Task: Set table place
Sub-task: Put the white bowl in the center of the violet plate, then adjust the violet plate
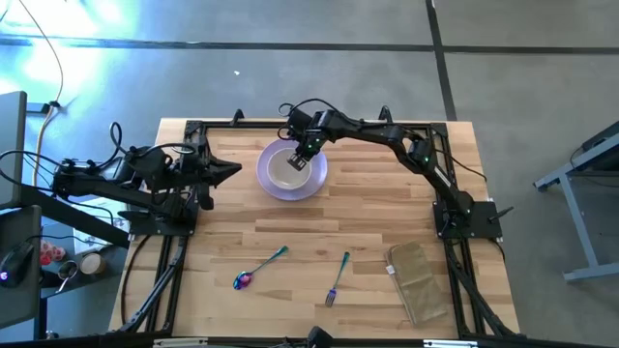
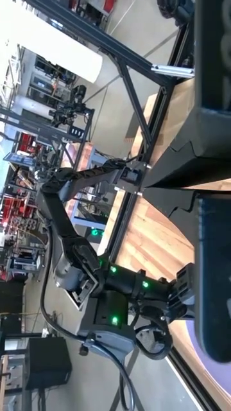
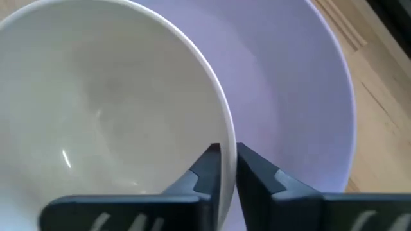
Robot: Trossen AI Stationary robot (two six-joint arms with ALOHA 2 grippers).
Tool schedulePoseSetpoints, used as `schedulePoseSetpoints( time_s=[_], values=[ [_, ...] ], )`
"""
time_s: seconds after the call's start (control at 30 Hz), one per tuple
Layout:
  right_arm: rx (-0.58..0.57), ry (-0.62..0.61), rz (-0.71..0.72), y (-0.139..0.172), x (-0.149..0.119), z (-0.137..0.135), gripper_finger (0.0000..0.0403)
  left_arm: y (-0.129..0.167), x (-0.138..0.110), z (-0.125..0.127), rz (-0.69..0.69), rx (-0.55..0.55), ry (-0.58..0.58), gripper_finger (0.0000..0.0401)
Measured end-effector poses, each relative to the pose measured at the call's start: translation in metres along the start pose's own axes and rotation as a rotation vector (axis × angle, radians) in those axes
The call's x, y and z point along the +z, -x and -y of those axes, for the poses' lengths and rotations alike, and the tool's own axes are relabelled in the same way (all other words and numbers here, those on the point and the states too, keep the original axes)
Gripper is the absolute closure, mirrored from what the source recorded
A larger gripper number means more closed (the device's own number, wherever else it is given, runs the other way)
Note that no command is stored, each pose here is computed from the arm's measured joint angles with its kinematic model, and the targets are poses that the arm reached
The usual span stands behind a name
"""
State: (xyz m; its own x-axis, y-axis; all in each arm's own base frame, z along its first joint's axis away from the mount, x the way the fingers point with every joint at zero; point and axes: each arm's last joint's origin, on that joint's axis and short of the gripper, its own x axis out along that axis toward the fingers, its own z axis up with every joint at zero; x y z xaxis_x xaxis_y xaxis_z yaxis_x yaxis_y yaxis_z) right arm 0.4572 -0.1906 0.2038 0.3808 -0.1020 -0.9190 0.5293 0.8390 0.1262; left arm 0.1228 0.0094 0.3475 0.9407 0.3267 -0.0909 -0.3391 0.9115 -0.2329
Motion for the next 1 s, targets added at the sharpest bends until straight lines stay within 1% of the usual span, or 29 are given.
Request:
schedulePoseSetpoints(
  time_s=[0.1,0.17,0.2,0.3,0.4,0.47,0.53,0.63,0.67,0.77,0.87,1.0],
  values=[
    [-0.003,-0.002,-0.007,0.004,0.001,0.001,0.0333,0.000,0.000,0.000,-0.001,-0.004,0.000,0.0400],
    [-0.002,0.009,0.022,0.011,0.007,0.001,0.0320,0.000,0.000,0.000,-0.001,-0.004,0.000,0.0400],
    [-0.015,0.016,0.039,0.017,0.010,0.001,0.0316,0.000,0.000,0.000,-0.001,-0.004,0.000,0.0400],
    [-0.101,0.043,0.086,0.041,0.020,0.002,0.0307,0.000,0.000,0.000,-0.001,-0.004,0.000,0.0400],
    [-0.173,0.067,0.094,0.067,0.023,0.001,0.0305,0.000,0.000,0.000,-0.001,-0.004,0.000,0.0400],
    [-0.203,0.070,0.072,0.077,0.014,0.003,0.0311,0.000,0.000,0.000,0.000,-0.004,0.000,0.0400],
    [-0.235,0.066,0.027,0.083,0.003,0.005,0.0329,0.000,0.000,0.000,0.000,-0.005,0.003,0.0400],
    [-0.255,0.068,-0.060,0.077,-0.015,0.010,0.0382,0.000,0.000,0.000,-0.001,-0.007,0.005,0.0400],
    [-0.247,0.068,-0.071,0.072,-0.019,0.011,0.0392,0.000,0.000,0.000,-0.001,-0.008,0.006,0.0400],
    [-0.186,0.044,-0.084,0.056,-0.029,0.012,0.0396,0.000,0.000,0.000,-0.001,-0.009,0.006,0.0400],
    [-0.121,0.029,-0.093,0.031,-0.039,0.014,0.0401,0.000,0.000,0.000,-0.001,-0.009,0.006,0.0400],
    [-0.043,-0.011,-0.052,0.007,-0.047,0.012,0.0402,0.000,0.000,0.000,-0.001,-0.009,0.006,0.0400]
  ],
)
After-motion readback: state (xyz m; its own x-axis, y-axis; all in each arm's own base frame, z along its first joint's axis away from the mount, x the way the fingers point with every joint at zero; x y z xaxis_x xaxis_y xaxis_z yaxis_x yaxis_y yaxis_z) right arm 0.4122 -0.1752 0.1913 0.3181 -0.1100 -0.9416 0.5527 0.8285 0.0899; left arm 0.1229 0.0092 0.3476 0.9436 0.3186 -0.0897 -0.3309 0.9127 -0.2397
